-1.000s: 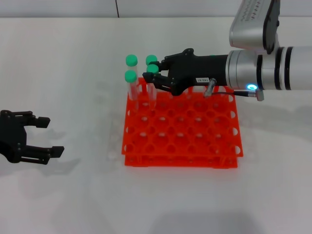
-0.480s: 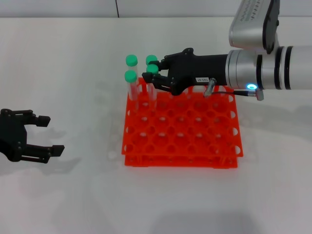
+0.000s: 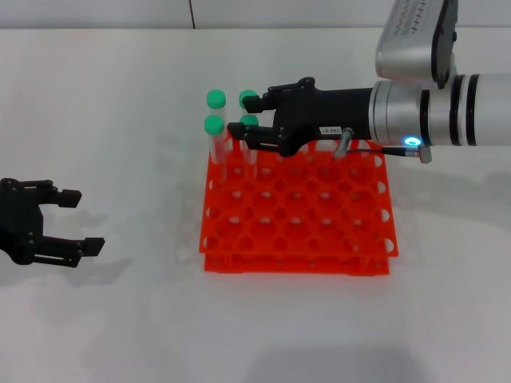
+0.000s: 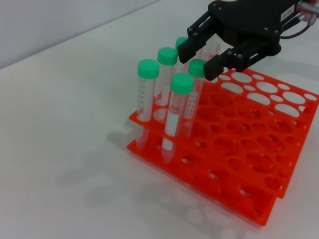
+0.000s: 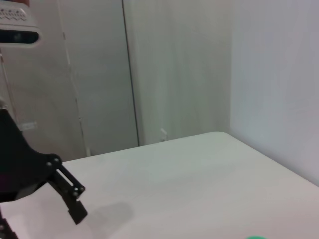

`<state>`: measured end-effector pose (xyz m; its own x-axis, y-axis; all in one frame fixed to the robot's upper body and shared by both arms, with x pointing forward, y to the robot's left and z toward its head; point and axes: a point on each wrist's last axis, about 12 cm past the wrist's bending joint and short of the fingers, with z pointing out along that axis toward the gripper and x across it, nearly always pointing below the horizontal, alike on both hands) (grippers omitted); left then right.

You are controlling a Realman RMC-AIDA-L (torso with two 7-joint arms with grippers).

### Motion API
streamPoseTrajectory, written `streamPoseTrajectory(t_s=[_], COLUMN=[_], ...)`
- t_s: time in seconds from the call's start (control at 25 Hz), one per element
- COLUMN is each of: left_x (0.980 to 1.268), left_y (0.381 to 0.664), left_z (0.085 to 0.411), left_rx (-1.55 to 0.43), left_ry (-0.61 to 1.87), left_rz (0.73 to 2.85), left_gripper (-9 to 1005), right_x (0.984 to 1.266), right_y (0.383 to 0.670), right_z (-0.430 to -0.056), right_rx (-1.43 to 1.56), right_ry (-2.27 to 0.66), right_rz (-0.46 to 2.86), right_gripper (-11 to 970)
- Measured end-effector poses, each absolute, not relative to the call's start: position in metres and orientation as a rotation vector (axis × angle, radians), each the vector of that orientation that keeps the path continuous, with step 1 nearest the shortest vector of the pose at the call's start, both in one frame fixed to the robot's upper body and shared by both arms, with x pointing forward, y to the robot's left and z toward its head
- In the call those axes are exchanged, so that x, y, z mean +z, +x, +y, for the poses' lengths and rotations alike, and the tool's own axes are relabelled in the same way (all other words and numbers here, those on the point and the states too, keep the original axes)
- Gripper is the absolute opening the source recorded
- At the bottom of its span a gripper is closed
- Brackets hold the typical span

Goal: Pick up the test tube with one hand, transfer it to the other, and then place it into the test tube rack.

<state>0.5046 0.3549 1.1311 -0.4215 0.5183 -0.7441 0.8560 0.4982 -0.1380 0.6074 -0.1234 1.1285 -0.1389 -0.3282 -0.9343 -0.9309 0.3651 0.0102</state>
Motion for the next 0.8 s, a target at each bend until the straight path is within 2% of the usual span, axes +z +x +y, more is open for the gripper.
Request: streamPoseTrajectory(t_s=[0.12,0.36,0.6,0.8], left_x=[1.131,1.131,1.132,1.138], left_y=[0.505,0.504,0.505,0.508], left_z=[0.355,0.355,0.354,0.350], left_rx=[-0.681,-0.681,-0.680,-0.699], left_ry=[1.123,1.123,1.127,1.102], left_rz=[2.103,2.104,2.077,2.009], left_gripper=[886,885,885,886], right_x=[1.130,1.136,1.145,1.148], right_y=[0.606,0.599,0.586,0.582], right_z=[-0.123,-0.129,-0.152,-0.192], right_rx=[0.805,0.813,0.799,0.811], right_ry=[-1.143,-1.148,-1.099,-0.974], right_rz=[1.665,1.625,1.578,1.594], right_gripper=[366,548,673,677])
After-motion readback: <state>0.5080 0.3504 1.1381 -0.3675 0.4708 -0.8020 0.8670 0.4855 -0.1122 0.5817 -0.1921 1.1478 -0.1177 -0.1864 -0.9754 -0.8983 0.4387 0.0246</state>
